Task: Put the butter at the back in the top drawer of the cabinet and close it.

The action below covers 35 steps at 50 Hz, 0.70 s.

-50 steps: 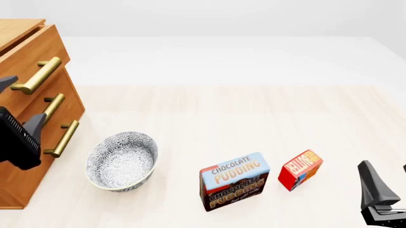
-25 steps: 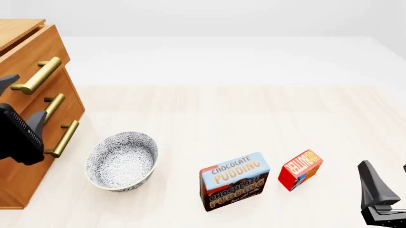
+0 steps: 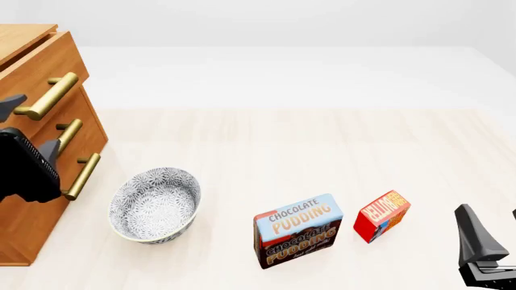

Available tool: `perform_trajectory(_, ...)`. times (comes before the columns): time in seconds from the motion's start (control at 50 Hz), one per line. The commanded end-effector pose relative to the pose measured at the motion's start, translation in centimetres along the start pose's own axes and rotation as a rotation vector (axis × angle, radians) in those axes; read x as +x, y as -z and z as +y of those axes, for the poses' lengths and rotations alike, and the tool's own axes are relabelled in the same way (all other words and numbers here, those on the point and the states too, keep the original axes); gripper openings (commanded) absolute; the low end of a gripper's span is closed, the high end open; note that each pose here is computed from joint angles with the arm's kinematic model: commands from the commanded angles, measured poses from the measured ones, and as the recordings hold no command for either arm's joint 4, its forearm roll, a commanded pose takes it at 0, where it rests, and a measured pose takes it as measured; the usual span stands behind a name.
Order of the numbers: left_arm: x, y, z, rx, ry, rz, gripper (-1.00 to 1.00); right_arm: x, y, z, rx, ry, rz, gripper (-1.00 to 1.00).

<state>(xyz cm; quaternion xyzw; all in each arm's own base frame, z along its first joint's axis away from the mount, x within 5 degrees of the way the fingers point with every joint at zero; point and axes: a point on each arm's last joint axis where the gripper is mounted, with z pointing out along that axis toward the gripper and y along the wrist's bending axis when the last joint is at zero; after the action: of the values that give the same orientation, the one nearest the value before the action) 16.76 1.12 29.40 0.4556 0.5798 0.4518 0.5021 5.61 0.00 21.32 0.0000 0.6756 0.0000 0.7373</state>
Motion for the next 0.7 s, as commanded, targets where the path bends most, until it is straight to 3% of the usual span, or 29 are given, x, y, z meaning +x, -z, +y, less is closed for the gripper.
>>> perform_trajectory(0.02,0.4,-0.5,-0.1,-0.006,0.005,0.023,1.00,0.0,0.0,0.0,0.000,0.000,0.000,1.00)
perform_trajectory(0.7,1.3,-1.8,-0.3,-0.003,0.020,0.068,1.00,0.0,0.0,0.0,0.000,0.000,0.000,1.00)
